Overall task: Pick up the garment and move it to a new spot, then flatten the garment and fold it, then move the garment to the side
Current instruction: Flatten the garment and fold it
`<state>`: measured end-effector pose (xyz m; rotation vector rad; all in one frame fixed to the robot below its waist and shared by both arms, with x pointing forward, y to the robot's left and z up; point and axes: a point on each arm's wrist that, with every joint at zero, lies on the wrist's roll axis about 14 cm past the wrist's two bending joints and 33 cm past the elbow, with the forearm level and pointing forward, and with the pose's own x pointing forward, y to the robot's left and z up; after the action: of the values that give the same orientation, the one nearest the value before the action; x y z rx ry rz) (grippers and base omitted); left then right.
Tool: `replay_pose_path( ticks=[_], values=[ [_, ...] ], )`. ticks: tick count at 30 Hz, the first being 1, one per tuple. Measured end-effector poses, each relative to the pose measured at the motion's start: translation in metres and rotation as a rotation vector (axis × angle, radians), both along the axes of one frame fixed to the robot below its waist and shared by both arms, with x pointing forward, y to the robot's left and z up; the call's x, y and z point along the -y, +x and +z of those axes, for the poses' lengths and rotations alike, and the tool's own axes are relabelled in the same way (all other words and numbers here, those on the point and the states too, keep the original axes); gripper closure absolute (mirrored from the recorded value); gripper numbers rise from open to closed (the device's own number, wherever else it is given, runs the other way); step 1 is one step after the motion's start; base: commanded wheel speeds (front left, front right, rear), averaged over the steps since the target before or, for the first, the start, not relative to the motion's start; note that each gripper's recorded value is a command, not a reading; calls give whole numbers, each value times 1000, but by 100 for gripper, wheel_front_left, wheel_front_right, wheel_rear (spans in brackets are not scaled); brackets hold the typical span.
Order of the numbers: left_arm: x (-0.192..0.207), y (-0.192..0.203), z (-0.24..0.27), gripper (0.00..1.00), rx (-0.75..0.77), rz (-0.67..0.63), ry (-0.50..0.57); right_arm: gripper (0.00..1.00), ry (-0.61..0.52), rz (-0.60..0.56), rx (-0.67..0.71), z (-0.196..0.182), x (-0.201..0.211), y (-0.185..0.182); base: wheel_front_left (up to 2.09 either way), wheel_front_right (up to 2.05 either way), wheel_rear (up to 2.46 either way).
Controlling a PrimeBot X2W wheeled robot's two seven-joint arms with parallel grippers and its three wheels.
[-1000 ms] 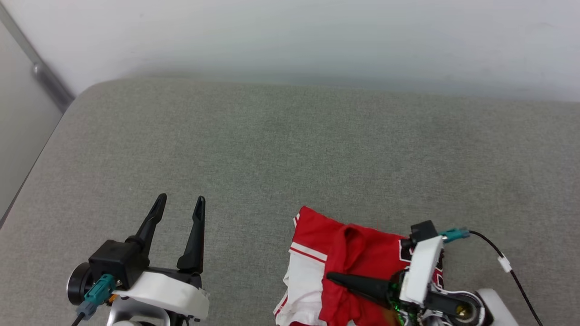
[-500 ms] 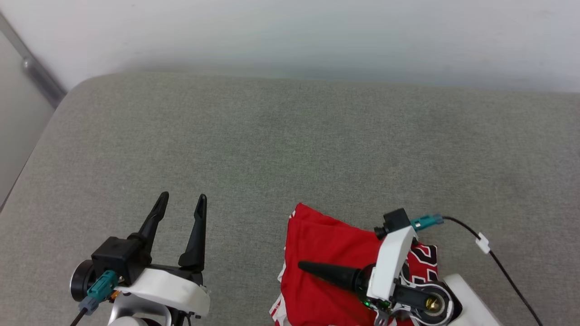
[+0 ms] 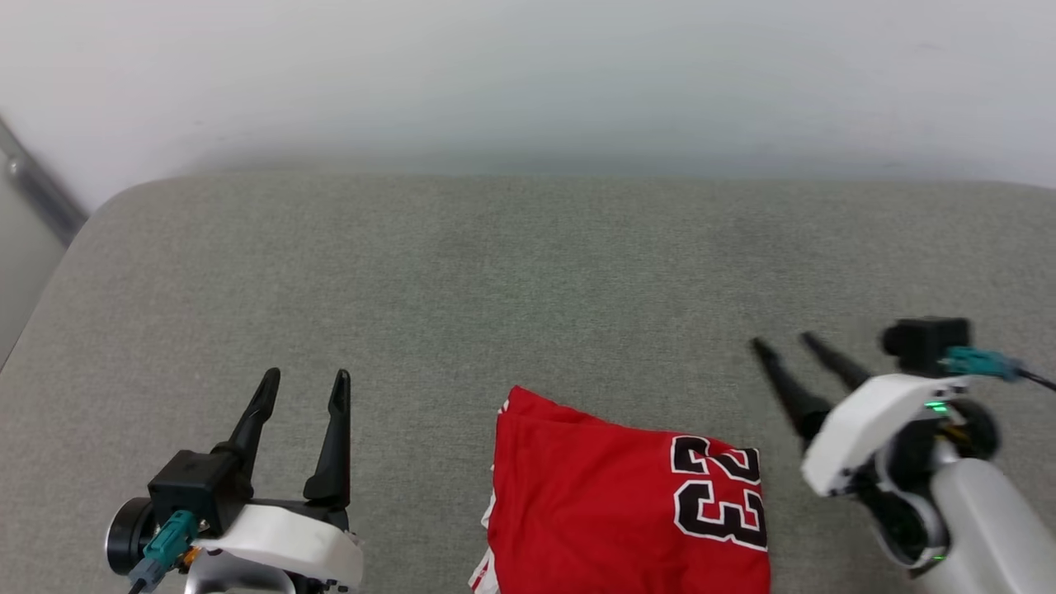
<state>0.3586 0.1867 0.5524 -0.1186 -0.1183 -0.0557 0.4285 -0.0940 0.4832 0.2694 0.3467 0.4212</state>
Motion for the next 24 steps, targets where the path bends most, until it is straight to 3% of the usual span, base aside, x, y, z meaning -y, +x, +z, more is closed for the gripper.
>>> replay_pose_path(
  ticks=[6, 12, 24],
  values=[
    [0, -1, 1, 0, 10, 4, 10, 0, -110, -233, 272, 47, 79, 2, 0, 0, 0],
    [2, -6, 2, 0, 26, 1, 18, 0, -133, -318, 436, 85, 95, -27, 0, 0, 0],
    [4, -17, -1, 0, 30, 4, 27, 0, -120, -357, 404, 82, 92, -80, 0, 0, 0]
  ],
)
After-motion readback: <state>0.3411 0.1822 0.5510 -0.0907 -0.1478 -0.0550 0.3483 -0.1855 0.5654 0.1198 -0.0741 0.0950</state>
